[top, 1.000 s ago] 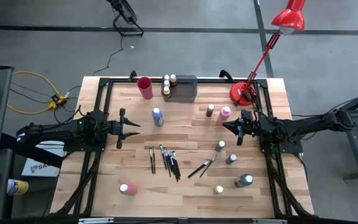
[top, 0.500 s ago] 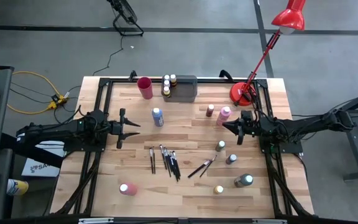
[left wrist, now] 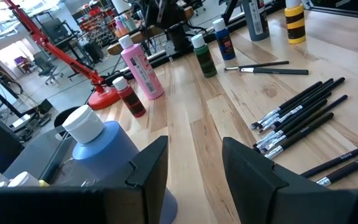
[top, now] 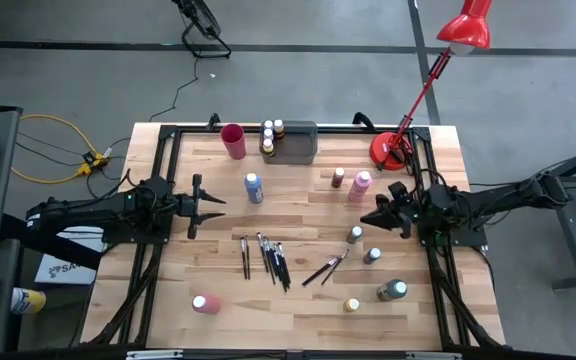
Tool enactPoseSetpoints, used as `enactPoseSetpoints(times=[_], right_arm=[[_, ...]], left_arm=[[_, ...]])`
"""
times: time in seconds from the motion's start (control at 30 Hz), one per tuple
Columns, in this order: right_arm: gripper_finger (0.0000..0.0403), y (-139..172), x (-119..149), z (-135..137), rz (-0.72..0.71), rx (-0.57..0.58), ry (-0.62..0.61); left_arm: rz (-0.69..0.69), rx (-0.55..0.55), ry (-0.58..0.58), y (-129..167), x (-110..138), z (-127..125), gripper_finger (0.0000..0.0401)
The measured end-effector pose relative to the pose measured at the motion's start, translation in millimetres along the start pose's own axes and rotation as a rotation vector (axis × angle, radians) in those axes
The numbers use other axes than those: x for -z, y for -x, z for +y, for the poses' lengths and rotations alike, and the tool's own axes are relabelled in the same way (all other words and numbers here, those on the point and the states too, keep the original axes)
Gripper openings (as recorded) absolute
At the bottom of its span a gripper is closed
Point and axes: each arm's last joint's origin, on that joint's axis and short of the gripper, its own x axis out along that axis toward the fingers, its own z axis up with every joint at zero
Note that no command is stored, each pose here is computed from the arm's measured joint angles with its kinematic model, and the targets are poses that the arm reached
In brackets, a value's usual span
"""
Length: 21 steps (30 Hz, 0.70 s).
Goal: Pick & Place Paint Supplies
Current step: Put the dark yellow paint bottle into the black bin
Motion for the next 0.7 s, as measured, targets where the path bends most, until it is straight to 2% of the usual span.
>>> enactPoseSetpoints(times=[0.2, 0.43, 0.6, 0.7], right_arm=[[0.0003, -12, -12, 41, 0.153, -0.110, 0.061], [0.0003, -33, -15, 87, 0.400, -0.038, 0.049], [0.0003, -52, -7, 120, 0.489, 0.069, 0.126], [0.0003, -66, 1, 141, 0.544, 0.086, 0.198]], left_arm=[[-0.001, 0.003, 0.000, 0, 0, 0, 0.0147], [0.000, 0.003, 0.000, 0, 0, 0, 0.0147], [0.000, 0.003, 0.000, 0, 0, 0, 0.0147], [0.000, 0.003, 0.000, 0, 0, 0, 0.0147]])
